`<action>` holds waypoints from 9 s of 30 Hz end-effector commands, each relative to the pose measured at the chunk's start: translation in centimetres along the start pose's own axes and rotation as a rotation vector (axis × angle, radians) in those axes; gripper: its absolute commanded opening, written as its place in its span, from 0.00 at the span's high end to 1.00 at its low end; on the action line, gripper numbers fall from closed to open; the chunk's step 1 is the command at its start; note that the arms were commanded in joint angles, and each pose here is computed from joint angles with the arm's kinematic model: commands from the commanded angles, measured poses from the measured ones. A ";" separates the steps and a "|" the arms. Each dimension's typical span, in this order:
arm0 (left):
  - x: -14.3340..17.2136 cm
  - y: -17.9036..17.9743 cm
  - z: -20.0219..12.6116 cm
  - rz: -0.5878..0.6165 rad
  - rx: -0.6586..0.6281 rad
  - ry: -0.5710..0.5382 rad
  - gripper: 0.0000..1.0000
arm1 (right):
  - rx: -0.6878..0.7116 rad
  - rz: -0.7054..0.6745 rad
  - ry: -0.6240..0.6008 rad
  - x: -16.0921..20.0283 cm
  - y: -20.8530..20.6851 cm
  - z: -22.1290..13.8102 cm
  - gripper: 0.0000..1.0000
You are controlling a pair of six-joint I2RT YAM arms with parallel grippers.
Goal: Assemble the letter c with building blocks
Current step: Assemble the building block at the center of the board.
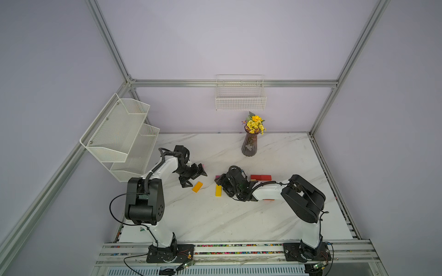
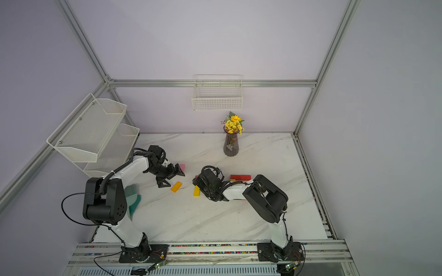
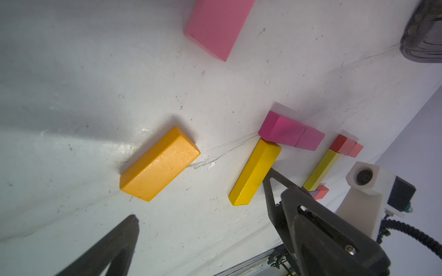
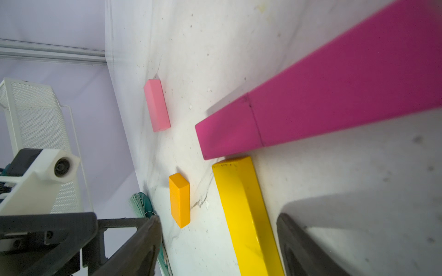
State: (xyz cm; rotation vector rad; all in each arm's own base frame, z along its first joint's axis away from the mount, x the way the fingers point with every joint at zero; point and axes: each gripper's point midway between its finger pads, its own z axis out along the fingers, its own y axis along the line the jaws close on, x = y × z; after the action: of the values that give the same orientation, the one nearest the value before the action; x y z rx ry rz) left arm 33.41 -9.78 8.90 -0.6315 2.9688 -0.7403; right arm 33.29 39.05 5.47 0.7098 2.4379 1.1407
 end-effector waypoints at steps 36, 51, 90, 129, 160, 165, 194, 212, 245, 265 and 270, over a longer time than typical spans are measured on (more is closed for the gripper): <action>-1.0 -1.4 -0.9 0.018 0.043 -0.024 0.00 | 0.044 0.019 0.000 0.2 -0.6 1.6 0.22; -0.9 -1.6 -1.1 0.016 0.055 -0.020 0.00 | 0.031 0.017 0.004 0.1 -0.3 0.7 0.22; 1.3 -1.6 -0.8 -0.005 0.109 0.018 0.00 | 0.067 0.027 -0.014 2.5 -2.4 -2.7 0.22; 8.2 -7.2 5.9 -0.375 0.276 -0.189 0.00 | -0.050 -0.017 0.183 -6.9 -2.0 -8.0 0.22; 8.5 -7.5 7.2 -0.389 0.362 -0.185 0.00 | -0.020 -0.008 0.098 -7.9 -2.4 -9.9 0.22; 8.3 -7.4 7.3 -0.388 0.360 -0.187 0.00 | -0.021 -0.005 0.094 -8.0 -2.3 -10.0 0.22; 7.4 -6.9 7.6 -0.390 0.359 -0.195 0.00 | -0.006 -0.005 0.084 -8.0 -2.5 -10.5 0.22; 7.0 -6.8 7.4 -0.386 0.358 -0.200 0.00 | -0.002 -0.006 0.080 -8.0 -2.7 -10.9 0.22; 6.8 -7.8 7.2 -0.381 0.374 -0.191 0.00 | -0.014 -0.011 0.089 -8.0 -2.1 -10.6 0.21; 3.7 -2.2 -1.8 -0.322 0.217 -0.246 0.00 | -0.051 -0.040 0.186 0.0 0.5 -3.8 0.22; 2.3 -0.2 -3.3 -0.289 0.155 -0.233 0.00 | -0.048 -0.033 0.183 1.2 0.6 -1.9 0.22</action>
State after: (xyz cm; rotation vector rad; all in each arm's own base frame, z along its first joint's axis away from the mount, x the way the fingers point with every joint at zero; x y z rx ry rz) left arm 32.46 -9.89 12.32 -1.1750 2.4790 -0.8802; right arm 29.87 37.80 5.60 0.5208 2.6430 1.2501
